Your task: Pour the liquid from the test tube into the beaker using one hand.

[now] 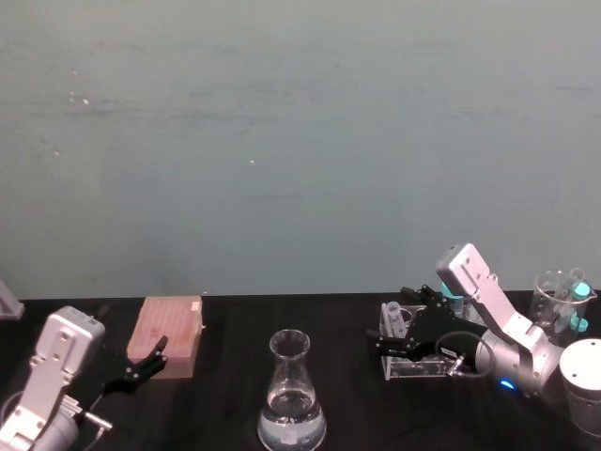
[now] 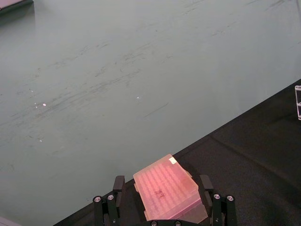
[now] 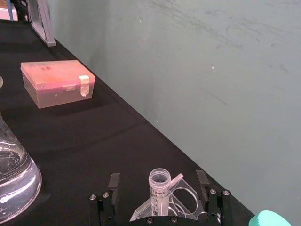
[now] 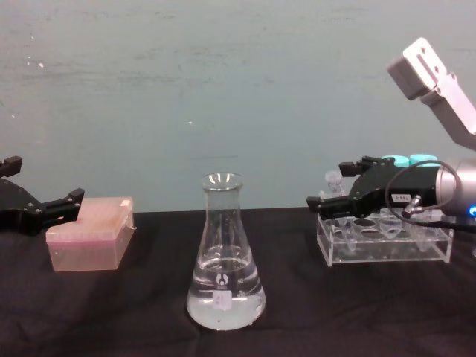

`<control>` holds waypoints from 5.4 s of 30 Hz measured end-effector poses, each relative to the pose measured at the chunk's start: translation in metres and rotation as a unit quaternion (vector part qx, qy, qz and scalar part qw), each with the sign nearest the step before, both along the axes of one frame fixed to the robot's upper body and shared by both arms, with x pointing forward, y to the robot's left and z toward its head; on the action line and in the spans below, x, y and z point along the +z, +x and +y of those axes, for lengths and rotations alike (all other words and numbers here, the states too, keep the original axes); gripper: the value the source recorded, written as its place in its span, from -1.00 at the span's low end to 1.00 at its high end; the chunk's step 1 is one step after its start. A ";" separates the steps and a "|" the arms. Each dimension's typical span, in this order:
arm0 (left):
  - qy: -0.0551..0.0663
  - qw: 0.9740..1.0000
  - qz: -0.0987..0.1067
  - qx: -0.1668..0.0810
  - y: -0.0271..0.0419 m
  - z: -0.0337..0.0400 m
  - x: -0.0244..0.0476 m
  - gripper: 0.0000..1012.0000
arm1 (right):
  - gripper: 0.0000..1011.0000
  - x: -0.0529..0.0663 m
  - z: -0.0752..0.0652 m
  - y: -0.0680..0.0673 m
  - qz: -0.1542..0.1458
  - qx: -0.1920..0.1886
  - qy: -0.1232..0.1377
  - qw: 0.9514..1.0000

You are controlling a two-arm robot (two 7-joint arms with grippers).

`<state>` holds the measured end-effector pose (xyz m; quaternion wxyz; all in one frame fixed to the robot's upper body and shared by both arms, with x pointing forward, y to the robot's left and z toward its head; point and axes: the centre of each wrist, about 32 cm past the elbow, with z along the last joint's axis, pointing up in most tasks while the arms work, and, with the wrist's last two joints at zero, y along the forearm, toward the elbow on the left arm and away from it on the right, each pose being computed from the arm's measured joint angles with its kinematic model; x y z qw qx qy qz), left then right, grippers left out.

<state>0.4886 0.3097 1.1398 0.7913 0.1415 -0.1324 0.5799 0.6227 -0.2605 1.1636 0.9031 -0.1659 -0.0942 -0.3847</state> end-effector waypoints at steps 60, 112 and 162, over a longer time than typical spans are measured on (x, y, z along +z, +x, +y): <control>0.000 1.000 0.000 0.000 0.0000 0.0000 0.0000 0.98 | 0.46 -0.004 -0.001 0.001 0.004 -0.012 -0.005 1.000; 0.000 1.000 0.000 0.000 0.0000 0.0000 0.0000 0.98 | -0.61 0.042 -0.005 -0.014 -0.058 0.000 0.047 0.997; 0.000 1.000 0.000 0.000 0.0000 0.0000 0.0000 0.98 | -0.61 0.051 0.053 -0.035 -0.218 0.092 -0.071 0.969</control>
